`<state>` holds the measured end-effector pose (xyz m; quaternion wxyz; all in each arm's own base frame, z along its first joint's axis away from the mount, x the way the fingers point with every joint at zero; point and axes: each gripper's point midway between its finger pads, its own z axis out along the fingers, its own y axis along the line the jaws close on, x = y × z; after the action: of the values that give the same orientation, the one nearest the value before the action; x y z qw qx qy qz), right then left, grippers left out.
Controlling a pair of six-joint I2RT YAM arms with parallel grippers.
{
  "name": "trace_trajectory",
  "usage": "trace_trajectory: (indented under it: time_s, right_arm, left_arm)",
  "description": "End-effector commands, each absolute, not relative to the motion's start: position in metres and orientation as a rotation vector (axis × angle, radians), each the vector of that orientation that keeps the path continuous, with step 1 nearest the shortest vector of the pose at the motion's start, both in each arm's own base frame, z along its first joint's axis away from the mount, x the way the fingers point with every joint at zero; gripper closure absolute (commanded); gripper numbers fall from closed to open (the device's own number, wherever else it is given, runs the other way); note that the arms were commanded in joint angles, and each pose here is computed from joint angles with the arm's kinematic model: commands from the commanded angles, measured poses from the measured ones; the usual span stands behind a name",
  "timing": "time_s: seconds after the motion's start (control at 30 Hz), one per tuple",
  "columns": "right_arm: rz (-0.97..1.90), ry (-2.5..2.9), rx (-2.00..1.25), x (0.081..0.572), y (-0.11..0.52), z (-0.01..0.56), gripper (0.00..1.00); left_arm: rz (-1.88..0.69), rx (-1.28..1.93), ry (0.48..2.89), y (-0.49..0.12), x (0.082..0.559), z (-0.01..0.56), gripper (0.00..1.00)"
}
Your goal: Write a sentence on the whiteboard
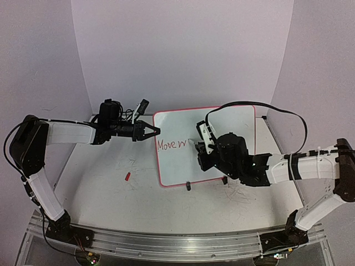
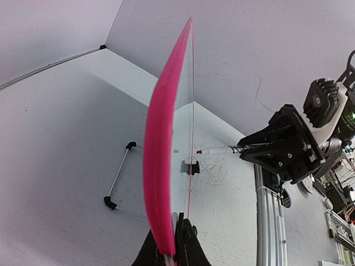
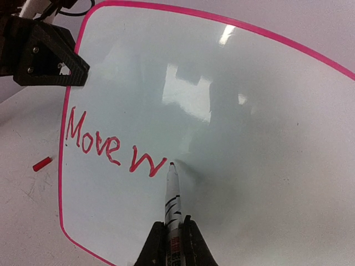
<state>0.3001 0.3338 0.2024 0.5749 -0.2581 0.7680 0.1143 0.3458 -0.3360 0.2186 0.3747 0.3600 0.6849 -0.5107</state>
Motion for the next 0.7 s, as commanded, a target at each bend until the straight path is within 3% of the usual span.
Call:
trace_trajectory:
  time_s: [0.0,0.67]
  right_arm:
    - [0.299,1.744,-0.571,0.305,0.336,0.223,1.0]
    - [0.301,1.733,-0.575,0.311,0.345,0.225,1.0]
  left_arm:
    - [-1.19,0.969,1.684,-0.333,0.348,0.227,1.0]
    - [-1.193,0.973,1.683,-0.334,0.348,0.226,1.0]
